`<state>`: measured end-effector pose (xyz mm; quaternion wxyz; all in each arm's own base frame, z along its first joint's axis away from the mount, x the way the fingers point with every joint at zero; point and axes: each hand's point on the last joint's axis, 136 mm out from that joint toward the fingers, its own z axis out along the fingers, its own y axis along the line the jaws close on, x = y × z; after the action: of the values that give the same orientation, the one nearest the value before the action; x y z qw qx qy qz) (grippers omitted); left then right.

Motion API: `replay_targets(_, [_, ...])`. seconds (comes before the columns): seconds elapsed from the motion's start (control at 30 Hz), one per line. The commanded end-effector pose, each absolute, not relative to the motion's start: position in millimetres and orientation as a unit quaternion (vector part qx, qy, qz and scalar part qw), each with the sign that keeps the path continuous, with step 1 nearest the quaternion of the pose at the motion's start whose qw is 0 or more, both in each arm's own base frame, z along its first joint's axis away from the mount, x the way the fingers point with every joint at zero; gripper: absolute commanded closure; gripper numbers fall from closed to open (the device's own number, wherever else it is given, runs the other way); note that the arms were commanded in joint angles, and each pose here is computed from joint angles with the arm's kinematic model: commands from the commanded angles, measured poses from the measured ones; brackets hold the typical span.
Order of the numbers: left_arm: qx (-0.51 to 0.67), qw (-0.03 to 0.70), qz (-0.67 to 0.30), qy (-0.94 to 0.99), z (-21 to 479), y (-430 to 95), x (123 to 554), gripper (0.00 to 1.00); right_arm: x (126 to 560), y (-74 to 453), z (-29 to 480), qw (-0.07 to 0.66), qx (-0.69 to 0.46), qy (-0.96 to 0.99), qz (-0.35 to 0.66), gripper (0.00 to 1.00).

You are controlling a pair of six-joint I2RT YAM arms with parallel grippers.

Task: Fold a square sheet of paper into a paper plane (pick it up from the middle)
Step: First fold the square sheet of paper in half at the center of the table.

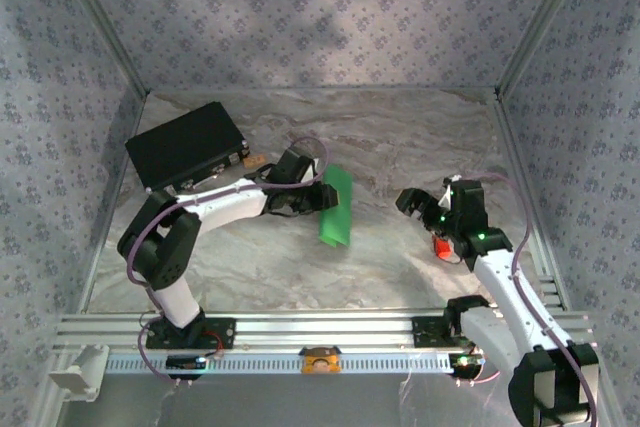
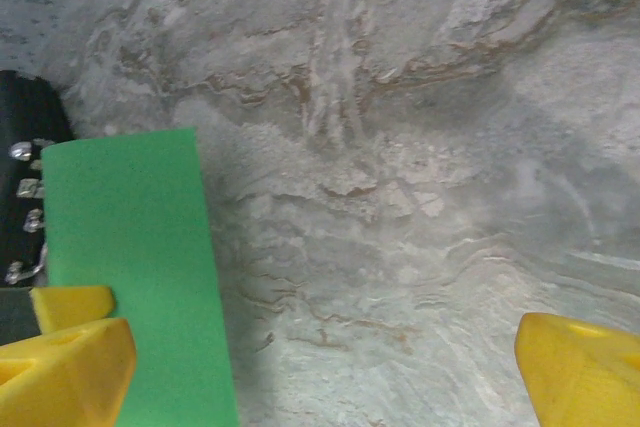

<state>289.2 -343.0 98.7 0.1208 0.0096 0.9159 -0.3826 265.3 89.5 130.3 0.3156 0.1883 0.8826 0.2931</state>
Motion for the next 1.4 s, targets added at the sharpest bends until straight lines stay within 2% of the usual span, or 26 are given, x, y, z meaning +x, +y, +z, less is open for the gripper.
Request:
replay_targets(0.0, [0.013, 0.105, -0.5, 0.859, 136.0, -368.7, 285.6, 0.67, 265.7, 101.4, 133.9, 0.312, 0.169, 0.876, 0.328, 0.01])
replay_targets(0.23, [0.004, 0.094, -0.527, 0.844, 131.0, -372.2, 282.5, 0.67, 268.9, 95.5, 133.8, 0.313, 0.184, 0.878, 0.311, 0.01])
replay_targets(0.53, [-0.001, 0.065, -0.51, 0.858, 101.8, -363.0, 266.6, 0.67, 268.9, 126.2, 146.3, 0.319, 0.124, 0.851, 0.399, 0.01])
replay_targets(0.7, [-0.009, 0.074, -0.502, 0.862, 95.6, -361.4, 270.3, 0.67, 267.4, 134.7, 145.3, 0.307, 0.109, 0.853, 0.407, 0.01])
replay_targets(1.0, [-0.019, 0.059, -0.495, 0.867, 77.0, -363.0, 270.7, 0.67, 265.5, 151.7, 134.4, 0.262, 0.085, 0.875, 0.399, 0.01])
replay_targets(1.17, [-0.02, 0.055, -0.45, 0.891, 57.0, -354.4, 267.7, 0.67, 271.4, 159.8, 124.4, 0.238, 0.087, 0.888, 0.383, 0.01])
replay_targets(1.37, [-0.025, 0.05, -0.44, 0.896, 48.7, -353.5, 267.7, 0.67, 261.0, 164.9, 108.1, 0.198, 0.071, 0.908, 0.361, 0.01])
